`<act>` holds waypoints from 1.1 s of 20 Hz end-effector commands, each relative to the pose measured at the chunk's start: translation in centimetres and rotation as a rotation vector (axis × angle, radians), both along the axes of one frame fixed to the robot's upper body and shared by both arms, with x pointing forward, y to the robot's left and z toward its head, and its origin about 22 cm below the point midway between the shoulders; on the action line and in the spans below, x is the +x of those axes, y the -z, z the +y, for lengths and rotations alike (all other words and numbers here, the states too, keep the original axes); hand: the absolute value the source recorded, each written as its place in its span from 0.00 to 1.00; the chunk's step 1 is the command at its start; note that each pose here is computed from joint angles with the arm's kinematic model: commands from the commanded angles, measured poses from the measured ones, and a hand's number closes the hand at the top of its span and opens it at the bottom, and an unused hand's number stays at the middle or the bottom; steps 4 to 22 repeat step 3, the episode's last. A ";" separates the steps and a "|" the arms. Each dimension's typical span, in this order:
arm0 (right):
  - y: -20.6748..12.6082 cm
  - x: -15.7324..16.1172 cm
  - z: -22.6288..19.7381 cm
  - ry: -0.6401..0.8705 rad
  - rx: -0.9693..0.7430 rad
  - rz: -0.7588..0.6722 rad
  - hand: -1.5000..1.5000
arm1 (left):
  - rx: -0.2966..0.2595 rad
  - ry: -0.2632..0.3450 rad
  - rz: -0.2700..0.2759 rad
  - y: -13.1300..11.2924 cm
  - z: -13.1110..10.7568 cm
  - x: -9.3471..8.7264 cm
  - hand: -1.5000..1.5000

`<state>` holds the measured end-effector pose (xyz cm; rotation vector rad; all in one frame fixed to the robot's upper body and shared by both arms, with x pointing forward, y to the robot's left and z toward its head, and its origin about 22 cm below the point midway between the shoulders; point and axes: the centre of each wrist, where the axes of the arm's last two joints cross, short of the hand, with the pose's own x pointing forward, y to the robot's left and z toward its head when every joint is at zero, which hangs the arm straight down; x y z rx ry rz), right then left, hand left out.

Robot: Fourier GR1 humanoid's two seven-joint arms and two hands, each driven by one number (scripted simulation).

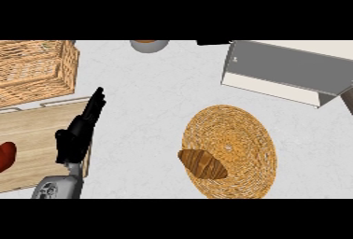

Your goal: Pick the tomato from the placemat and place it in the tiered shelf

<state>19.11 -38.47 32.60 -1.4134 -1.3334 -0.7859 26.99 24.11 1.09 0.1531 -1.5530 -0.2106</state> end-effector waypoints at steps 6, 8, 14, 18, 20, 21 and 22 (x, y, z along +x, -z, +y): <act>0.7 -7.6 -1.0 -0.037 0.047 0.100 0.00 | -0.005 -0.009 0.018 0.3 1.2 -0.7 0.50; 0.7 -7.6 -1.0 -0.037 0.047 0.100 0.00 | -0.005 -0.009 0.018 0.3 1.2 -0.7 0.50; 0.7 -7.6 -1.0 -0.037 0.047 0.100 0.00 | -0.005 -0.009 0.018 0.3 1.2 -0.7 0.50; 0.7 -7.6 -1.0 -0.037 0.047 0.100 0.00 | -0.005 -0.009 0.018 0.3 1.2 -0.7 0.50; 0.7 -7.6 -1.0 -0.037 0.047 0.100 0.00 | -0.005 -0.009 0.018 0.3 1.2 -0.7 0.50; 0.7 -7.6 -1.0 -0.037 0.047 0.100 0.00 | -0.005 -0.009 0.018 0.3 1.2 -0.7 0.50; 0.7 -7.6 -1.0 -0.037 0.047 0.100 0.00 | -0.005 -0.009 0.018 0.3 1.2 -0.7 0.50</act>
